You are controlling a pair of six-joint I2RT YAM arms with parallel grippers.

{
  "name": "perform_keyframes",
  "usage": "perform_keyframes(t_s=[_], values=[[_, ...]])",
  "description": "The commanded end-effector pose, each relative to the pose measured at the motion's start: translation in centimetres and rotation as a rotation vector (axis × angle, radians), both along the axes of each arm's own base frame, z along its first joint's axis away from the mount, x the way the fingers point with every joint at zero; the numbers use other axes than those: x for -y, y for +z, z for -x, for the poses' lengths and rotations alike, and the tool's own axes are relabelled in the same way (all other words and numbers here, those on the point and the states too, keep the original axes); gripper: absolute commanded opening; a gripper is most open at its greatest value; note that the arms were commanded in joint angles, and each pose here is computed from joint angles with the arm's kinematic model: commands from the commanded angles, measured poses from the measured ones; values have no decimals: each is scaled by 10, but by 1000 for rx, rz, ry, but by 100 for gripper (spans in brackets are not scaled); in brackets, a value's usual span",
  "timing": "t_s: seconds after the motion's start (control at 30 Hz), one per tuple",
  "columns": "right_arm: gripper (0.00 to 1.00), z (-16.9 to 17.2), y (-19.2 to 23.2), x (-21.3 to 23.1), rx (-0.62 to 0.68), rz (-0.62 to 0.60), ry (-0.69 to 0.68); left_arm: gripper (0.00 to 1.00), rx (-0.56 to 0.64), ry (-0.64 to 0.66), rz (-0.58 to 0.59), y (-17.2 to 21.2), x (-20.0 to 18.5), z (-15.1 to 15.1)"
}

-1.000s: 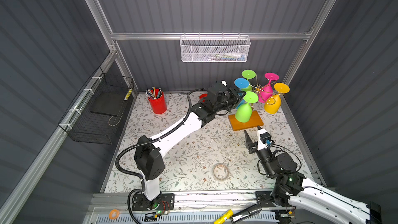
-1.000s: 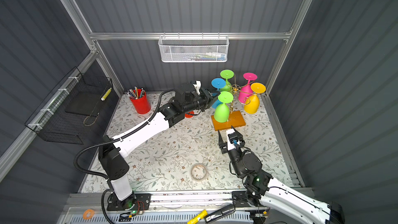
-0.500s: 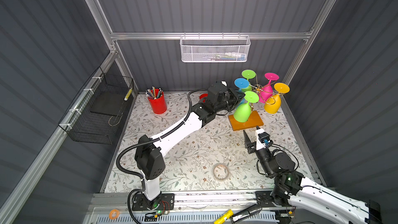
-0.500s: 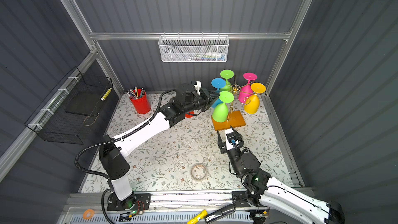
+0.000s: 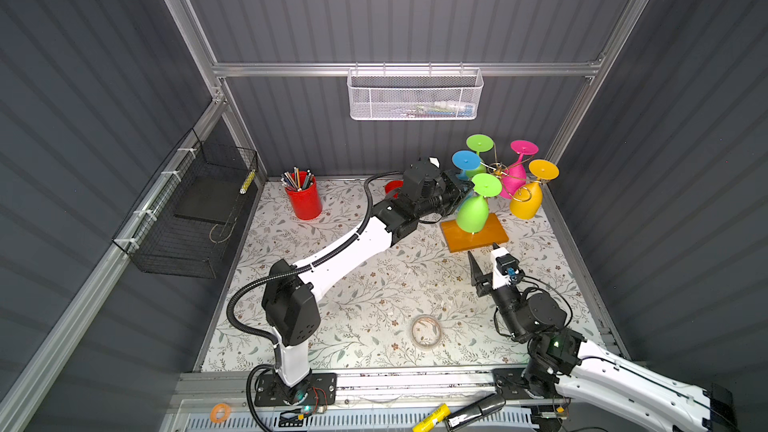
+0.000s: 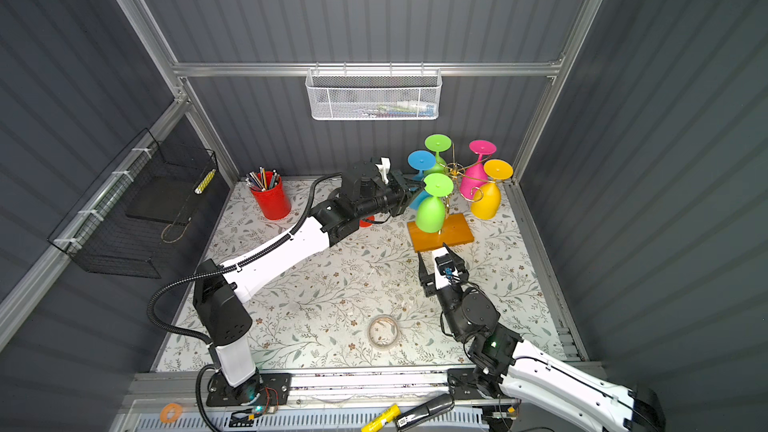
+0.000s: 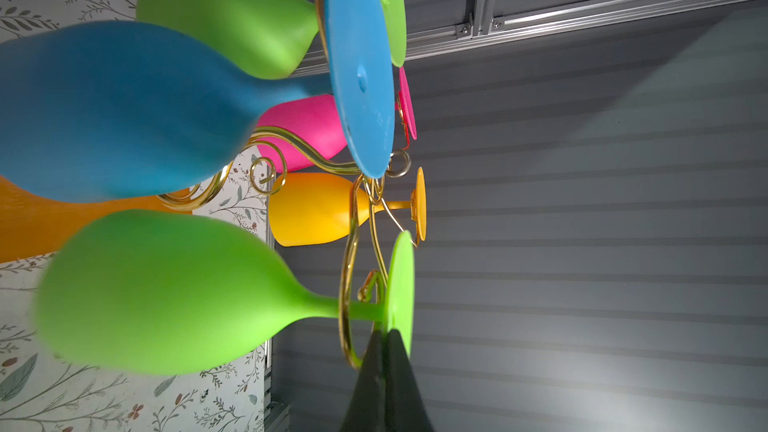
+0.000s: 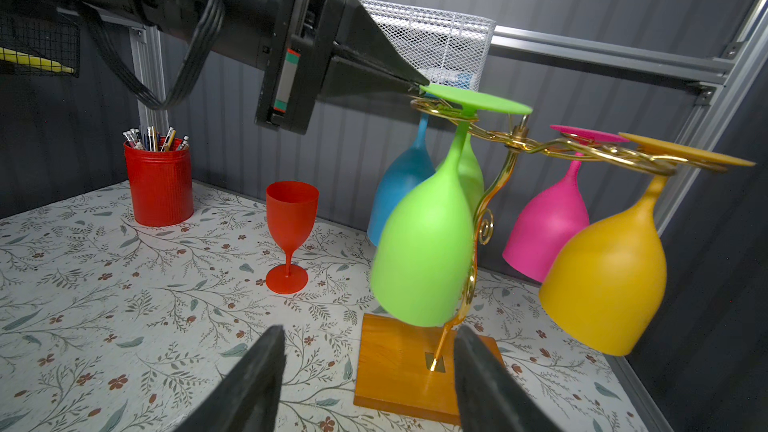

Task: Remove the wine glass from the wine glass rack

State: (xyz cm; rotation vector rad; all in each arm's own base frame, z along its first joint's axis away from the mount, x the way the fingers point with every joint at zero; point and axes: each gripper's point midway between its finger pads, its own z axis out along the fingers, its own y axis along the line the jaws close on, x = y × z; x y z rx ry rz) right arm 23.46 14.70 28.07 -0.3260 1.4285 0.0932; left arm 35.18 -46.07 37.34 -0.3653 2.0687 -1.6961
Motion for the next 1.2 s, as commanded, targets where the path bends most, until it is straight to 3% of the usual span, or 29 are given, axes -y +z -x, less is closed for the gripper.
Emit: perform_keyframes(t_s=[0.0,1.17], values=[[65,0,8,3,15,-38,-5,2,35,-14,22,12,4,2],[65,7,3,19,-6,-63,-29,0,106,11,6,32,0,-1]])
